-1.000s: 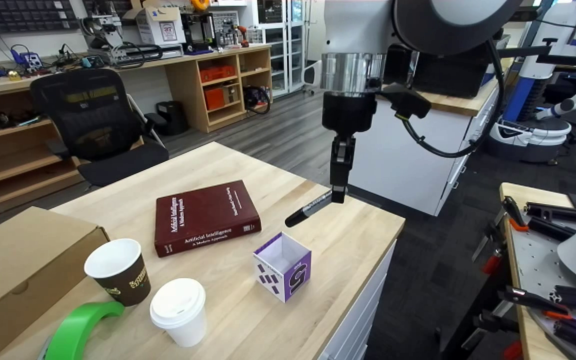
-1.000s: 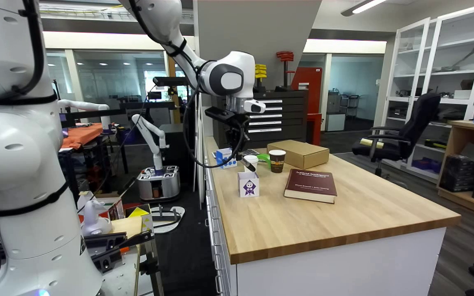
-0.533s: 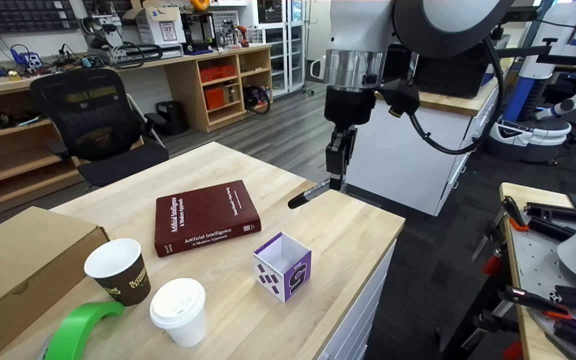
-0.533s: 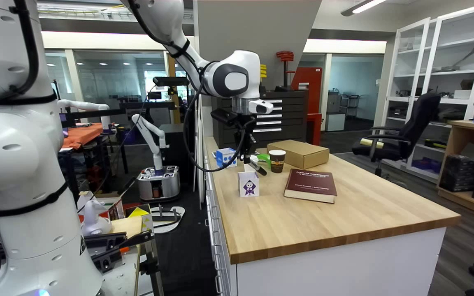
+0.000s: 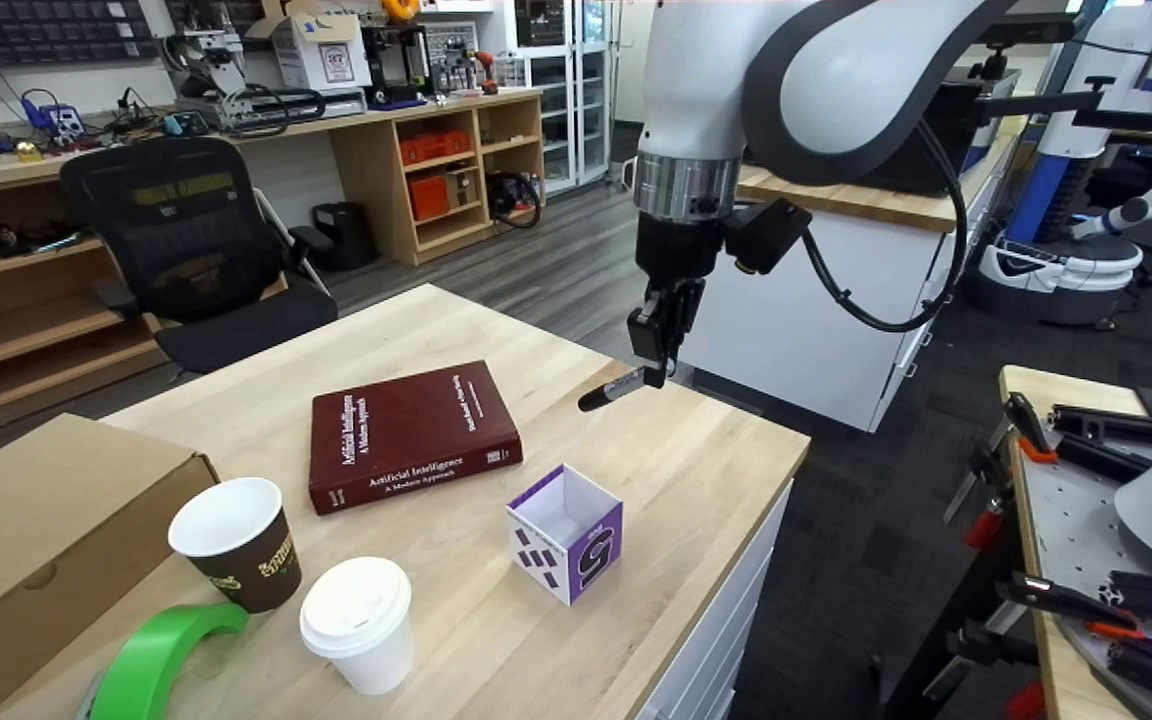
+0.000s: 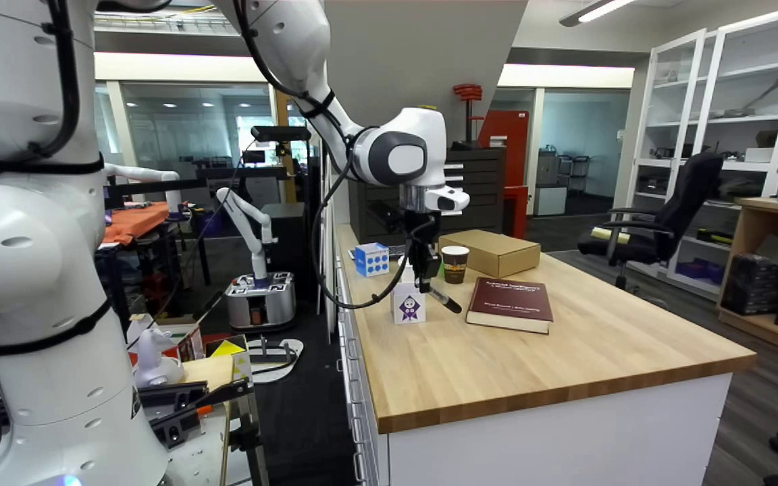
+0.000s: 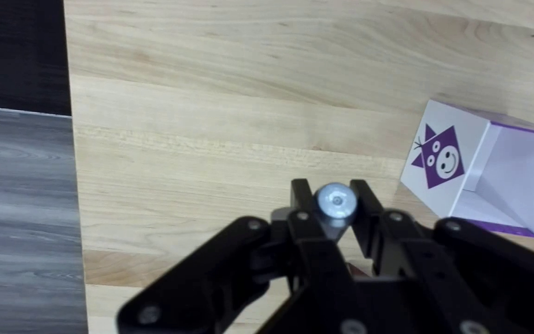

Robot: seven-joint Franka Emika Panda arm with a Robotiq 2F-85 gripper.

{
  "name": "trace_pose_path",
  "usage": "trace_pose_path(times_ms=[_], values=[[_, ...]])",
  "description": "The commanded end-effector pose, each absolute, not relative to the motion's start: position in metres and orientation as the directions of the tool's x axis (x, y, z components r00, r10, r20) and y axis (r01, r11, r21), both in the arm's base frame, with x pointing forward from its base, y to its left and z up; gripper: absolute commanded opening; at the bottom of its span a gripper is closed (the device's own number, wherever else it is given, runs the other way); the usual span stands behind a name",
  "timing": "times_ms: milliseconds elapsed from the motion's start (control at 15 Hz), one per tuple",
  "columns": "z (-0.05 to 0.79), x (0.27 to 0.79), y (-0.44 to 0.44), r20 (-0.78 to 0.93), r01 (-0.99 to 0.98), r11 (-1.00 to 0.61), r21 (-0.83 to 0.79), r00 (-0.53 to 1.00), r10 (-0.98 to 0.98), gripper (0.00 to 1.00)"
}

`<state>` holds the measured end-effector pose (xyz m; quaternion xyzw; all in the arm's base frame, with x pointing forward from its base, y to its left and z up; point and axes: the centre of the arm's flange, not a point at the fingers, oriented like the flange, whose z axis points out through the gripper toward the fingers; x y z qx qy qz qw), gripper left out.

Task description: Move the marker slightly to the right

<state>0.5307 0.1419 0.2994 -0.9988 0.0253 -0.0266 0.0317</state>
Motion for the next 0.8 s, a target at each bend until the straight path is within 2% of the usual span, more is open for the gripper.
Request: trace_pose_path(times_ms=[0,533,733], values=[[0.278,0.548,0.138,0.071,-0.116,-0.992,-0.054,0.99,-0.12,0.06],[0.226,0.544,0.148,0.011,-0.111,-0.993,-0.033,0.994,-0.111,0.06],[0.225,0.526,0.153,-0.061,-0.014,-0.999,-0.033,0.998,-0.012,0.06]])
